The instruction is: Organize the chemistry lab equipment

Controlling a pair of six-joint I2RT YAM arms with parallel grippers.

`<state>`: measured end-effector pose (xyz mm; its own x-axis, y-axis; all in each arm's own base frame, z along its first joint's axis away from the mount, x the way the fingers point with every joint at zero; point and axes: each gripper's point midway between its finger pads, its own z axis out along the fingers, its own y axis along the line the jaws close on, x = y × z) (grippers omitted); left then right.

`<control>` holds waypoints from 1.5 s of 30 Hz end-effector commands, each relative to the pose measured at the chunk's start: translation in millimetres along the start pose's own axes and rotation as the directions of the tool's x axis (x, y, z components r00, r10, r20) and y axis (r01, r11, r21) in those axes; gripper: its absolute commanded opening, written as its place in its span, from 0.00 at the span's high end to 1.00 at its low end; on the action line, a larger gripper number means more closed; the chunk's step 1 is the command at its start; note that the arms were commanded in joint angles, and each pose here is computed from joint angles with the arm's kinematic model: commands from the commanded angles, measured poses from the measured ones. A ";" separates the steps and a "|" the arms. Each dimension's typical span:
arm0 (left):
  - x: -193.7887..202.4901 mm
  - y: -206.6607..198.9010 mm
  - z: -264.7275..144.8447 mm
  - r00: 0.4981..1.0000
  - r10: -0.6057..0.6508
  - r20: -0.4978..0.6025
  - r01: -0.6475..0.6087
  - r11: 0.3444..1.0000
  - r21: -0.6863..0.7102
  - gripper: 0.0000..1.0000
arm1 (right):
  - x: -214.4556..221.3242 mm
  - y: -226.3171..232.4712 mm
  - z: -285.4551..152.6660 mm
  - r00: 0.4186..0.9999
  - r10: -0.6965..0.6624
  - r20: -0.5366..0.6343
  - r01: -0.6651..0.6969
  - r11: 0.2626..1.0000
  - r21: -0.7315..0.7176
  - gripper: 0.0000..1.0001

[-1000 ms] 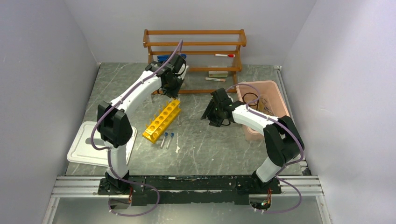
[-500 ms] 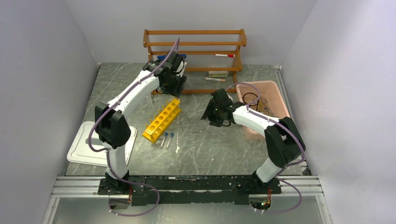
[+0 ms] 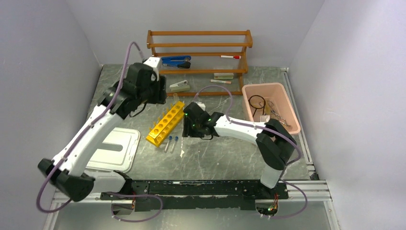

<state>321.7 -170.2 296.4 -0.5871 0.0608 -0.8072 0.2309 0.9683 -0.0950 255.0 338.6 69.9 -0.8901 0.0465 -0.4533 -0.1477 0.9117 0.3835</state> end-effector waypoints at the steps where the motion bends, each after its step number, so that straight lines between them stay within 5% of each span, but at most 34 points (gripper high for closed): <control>1: 27.0 15.6 -10.1 0.993 -0.118 0.029 0.120 0.991 -0.056 0.39 | 17.3 15.9 15.0 0.997 -0.073 -0.019 0.073 0.997 -0.004 0.49; 9: 71.7 34.8 -39.2 0.970 -0.240 0.034 0.243 0.966 -0.087 0.33 | 43.1 50.6 40.2 0.996 -0.071 -0.049 0.071 0.997 -0.002 0.52; 19: 62.0 58.6 -63.2 0.956 -0.257 0.137 0.278 0.947 -0.163 0.29 | 64.2 47.8 46.1 0.993 -0.117 -0.030 0.121 0.976 0.180 0.54; 34: 57.6 56.3 -61.2 0.965 -0.224 0.137 0.244 0.958 -0.152 0.27 | 80.2 32.0 57.9 0.983 -0.175 -0.048 0.181 0.929 0.324 0.74; 38: 57.2 54.1 -60.8 0.965 -0.225 0.133 0.243 0.960 -0.142 0.27 | 82.8 25.1 60.2 0.982 -0.182 -0.053 0.189 0.922 0.339 0.91; 45: 63.0 38.8 -51.2 0.965 -0.248 0.088 0.255 0.964 -0.080 0.21 | 49.6 25.2 28.8 0.979 -0.173 0.103 0.135 0.943 0.303 1.00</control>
<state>251.1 -100.8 269.4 -0.5459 -0.1899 -0.8160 -0.0371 0.9785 -0.2029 208.2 400.9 16.6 -0.8504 -0.1011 -0.5164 -0.1645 0.9833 0.0783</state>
